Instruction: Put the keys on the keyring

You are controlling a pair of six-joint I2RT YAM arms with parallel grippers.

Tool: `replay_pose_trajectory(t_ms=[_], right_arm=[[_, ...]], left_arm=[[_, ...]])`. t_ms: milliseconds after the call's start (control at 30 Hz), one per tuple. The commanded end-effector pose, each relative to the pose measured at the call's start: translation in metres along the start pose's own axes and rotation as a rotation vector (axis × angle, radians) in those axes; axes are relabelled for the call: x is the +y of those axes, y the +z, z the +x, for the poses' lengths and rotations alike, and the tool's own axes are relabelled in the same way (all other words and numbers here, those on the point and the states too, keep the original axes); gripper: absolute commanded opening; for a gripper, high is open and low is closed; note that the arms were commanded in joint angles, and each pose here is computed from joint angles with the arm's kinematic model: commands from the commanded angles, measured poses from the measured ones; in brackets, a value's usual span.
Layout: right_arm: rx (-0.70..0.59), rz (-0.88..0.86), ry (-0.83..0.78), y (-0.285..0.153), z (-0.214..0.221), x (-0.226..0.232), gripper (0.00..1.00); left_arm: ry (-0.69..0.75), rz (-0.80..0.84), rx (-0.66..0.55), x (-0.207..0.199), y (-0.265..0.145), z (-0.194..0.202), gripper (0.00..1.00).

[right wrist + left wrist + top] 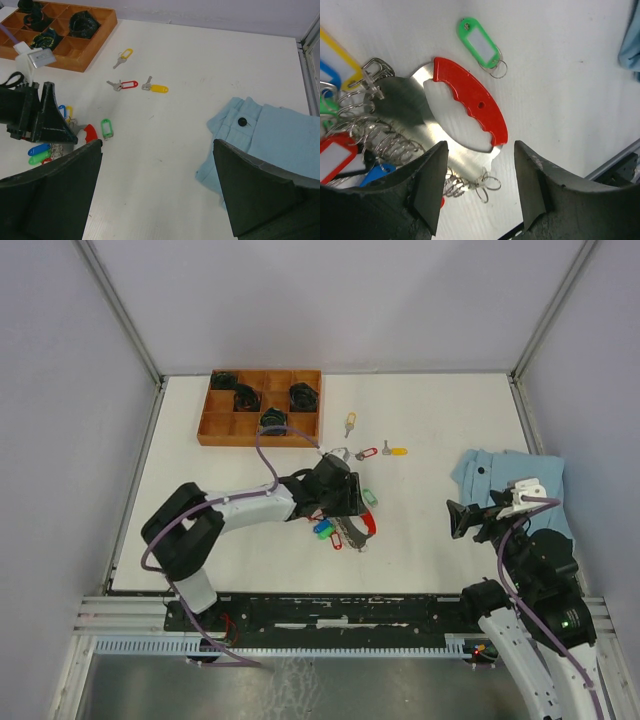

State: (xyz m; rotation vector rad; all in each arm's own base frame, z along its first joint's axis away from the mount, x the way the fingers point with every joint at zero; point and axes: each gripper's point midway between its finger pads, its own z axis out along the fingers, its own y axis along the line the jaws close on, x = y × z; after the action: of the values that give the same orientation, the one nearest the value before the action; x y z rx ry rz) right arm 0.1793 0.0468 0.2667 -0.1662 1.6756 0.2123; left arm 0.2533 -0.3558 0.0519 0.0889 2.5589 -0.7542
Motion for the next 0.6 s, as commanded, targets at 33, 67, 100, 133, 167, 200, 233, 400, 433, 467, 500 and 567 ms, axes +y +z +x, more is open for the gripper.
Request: replay_pose_trajectory(t_ms=[33,67,100,133,167,200,233,400,433,467,500,567], right_arm=[[0.003,-0.037,0.000,0.006,-0.009,0.008,1.00],[0.022,-0.070,0.000,0.008,-0.008,0.014,1.00],[0.046,-0.102,0.000,0.010,-0.006,0.020,1.00],[0.072,-0.132,0.000,0.012,-0.005,0.025,1.00],[0.101,-0.163,0.003,0.015,-0.003,0.031,1.00],[0.128,-0.186,0.008,0.018,-0.001,0.036,1.00],[0.156,-0.206,0.019,0.020,0.000,0.040,1.00],[0.313,-0.314,0.086,0.037,0.016,0.064,0.96],[0.349,-0.341,0.099,0.041,0.022,0.069,0.95],[0.383,-0.366,0.116,0.044,0.028,0.075,0.93],[0.415,-0.395,0.136,0.048,0.034,0.081,0.92],[0.461,-0.436,0.177,0.056,0.046,0.090,0.90]], left_arm=[[0.122,0.010,-0.066,0.001,-0.045,-0.013,0.64],[0.125,0.018,-0.067,0.002,-0.049,-0.011,0.64],[0.129,0.025,-0.064,0.003,-0.052,-0.009,0.65],[0.132,0.030,-0.060,0.004,-0.054,-0.006,0.65],[0.135,0.028,-0.049,0.008,-0.055,-0.001,0.65],[0.136,0.028,-0.041,0.010,-0.056,0.003,0.65],[0.136,0.024,-0.029,0.014,-0.056,0.008,0.65],[0.152,0.038,0.029,0.020,-0.057,0.030,0.64],[0.164,0.048,0.037,0.018,-0.057,0.034,0.63],[0.171,0.056,0.042,0.015,-0.057,0.037,0.62],[0.179,0.067,0.048,0.013,-0.057,0.041,0.61],[0.184,0.094,0.058,0.008,-0.055,0.047,0.57]])
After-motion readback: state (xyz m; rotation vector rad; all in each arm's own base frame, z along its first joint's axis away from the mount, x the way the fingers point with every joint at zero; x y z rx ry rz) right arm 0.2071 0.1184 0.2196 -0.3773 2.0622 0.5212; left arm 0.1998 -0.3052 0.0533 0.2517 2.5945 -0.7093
